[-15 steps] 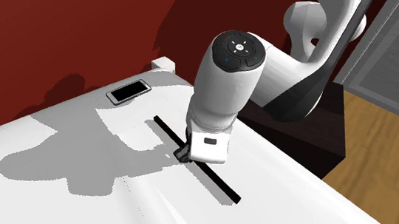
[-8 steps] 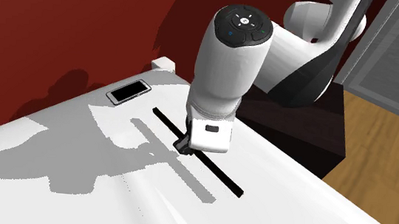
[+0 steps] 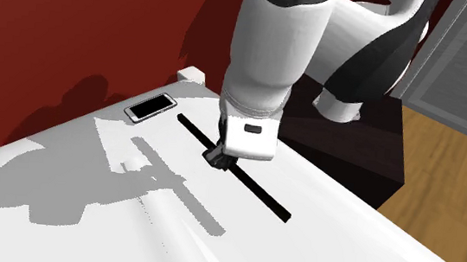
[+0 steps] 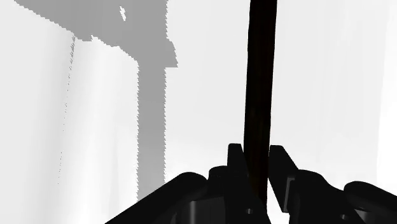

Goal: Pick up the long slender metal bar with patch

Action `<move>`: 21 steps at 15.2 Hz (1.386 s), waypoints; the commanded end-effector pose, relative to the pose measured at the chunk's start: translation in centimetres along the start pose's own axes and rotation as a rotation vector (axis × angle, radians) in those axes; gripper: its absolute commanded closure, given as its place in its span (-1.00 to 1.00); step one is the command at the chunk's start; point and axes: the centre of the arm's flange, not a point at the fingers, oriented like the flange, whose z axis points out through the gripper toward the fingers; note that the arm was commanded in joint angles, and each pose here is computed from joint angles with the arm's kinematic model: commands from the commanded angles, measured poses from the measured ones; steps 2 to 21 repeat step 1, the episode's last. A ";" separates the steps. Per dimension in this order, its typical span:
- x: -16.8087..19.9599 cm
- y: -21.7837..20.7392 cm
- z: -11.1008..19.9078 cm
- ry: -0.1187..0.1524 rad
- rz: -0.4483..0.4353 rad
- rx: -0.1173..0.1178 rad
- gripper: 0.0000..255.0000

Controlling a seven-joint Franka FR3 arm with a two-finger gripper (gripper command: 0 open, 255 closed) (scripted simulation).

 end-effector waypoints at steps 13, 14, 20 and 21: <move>-0.1 0.0 -0.2 0.000 0.000 0.001 1.00; -0.1 0.0 -0.2 0.000 0.000 0.001 1.00; -0.1 0.0 -0.2 0.000 0.000 0.001 1.00; -0.1 0.0 -0.2 0.000 0.000 0.001 1.00</move>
